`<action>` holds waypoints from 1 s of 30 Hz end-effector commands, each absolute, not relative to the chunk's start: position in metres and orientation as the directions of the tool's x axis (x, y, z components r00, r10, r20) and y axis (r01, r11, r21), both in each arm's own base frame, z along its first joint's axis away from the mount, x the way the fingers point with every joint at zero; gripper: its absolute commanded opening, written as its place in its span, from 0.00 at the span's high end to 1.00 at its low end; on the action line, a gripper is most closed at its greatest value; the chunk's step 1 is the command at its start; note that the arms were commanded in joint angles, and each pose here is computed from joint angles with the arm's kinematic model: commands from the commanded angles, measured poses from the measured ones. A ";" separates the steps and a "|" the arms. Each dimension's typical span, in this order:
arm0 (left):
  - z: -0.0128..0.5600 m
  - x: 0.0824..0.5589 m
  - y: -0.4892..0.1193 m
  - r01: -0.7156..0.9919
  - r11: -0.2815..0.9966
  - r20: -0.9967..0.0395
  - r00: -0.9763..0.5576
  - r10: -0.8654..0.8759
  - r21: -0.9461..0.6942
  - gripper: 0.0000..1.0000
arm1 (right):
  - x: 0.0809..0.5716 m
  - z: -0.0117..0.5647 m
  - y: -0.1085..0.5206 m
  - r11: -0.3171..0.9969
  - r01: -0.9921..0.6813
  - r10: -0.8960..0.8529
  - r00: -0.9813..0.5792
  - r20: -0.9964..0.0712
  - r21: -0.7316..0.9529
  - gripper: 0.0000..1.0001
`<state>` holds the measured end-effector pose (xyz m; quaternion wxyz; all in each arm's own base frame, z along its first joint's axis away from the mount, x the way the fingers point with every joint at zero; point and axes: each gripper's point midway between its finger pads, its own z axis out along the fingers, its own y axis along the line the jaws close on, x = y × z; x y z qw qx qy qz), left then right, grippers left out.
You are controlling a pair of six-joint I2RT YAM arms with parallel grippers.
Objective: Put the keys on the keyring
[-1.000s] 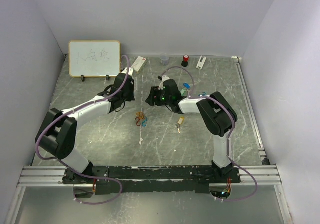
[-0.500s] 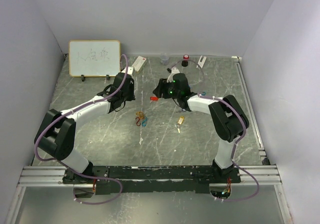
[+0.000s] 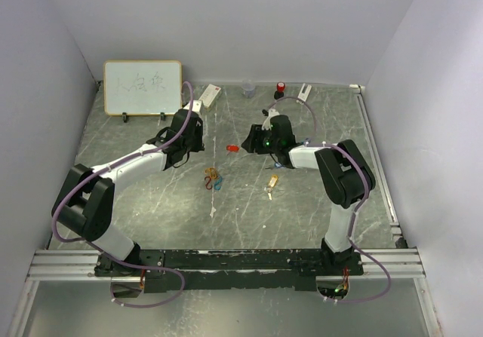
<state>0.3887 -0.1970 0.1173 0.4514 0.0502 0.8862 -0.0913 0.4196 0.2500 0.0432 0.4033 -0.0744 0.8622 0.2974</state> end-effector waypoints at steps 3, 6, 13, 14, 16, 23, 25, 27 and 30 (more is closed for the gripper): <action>0.118 0.392 -0.200 0.177 0.975 -0.808 -0.589 -0.007 -0.138 0.93 | 0.418 0.029 0.257 0.790 -0.377 0.113 -0.685 -0.720 0.483 0.52; 0.119 0.392 -0.200 0.175 0.975 -0.810 -0.587 -0.009 -0.137 0.93 | 0.419 0.026 0.259 0.786 -0.377 0.115 -0.690 -0.715 0.491 0.53; 0.117 0.391 -0.199 0.174 0.975 -0.808 -0.589 -0.007 -0.136 0.93 | 0.421 0.019 0.263 0.778 -0.378 0.114 -0.701 -0.704 0.502 0.56; 0.117 0.392 -0.199 0.173 0.976 -0.808 -0.589 -0.008 -0.136 0.93 | 0.420 0.018 0.263 0.778 -0.376 0.114 -0.704 -0.701 0.504 0.56; 0.117 0.392 -0.199 0.174 0.975 -0.808 -0.589 -0.007 -0.135 0.93 | 0.420 0.018 0.264 0.774 -0.378 0.115 -0.705 -0.700 0.508 0.57; 0.117 0.391 -0.198 0.172 0.976 -0.808 -0.589 -0.007 -0.134 0.93 | 0.428 0.013 0.273 0.765 -0.386 0.108 -0.711 -0.695 0.515 0.59; 0.116 0.391 -0.198 0.173 0.976 -0.807 -0.590 -0.005 -0.132 0.93 | 0.429 0.011 0.275 0.764 -0.387 0.107 -0.713 -0.693 0.516 0.60; 0.117 0.391 -0.198 0.172 0.976 -0.808 -0.589 -0.005 -0.132 0.93 | 0.430 0.010 0.276 0.765 -0.386 0.105 -0.715 -0.691 0.516 0.61; 0.116 0.391 -0.198 0.172 0.976 -0.808 -0.590 -0.005 -0.132 0.93 | 0.430 0.009 0.276 0.764 -0.386 0.105 -0.716 -0.690 0.517 0.63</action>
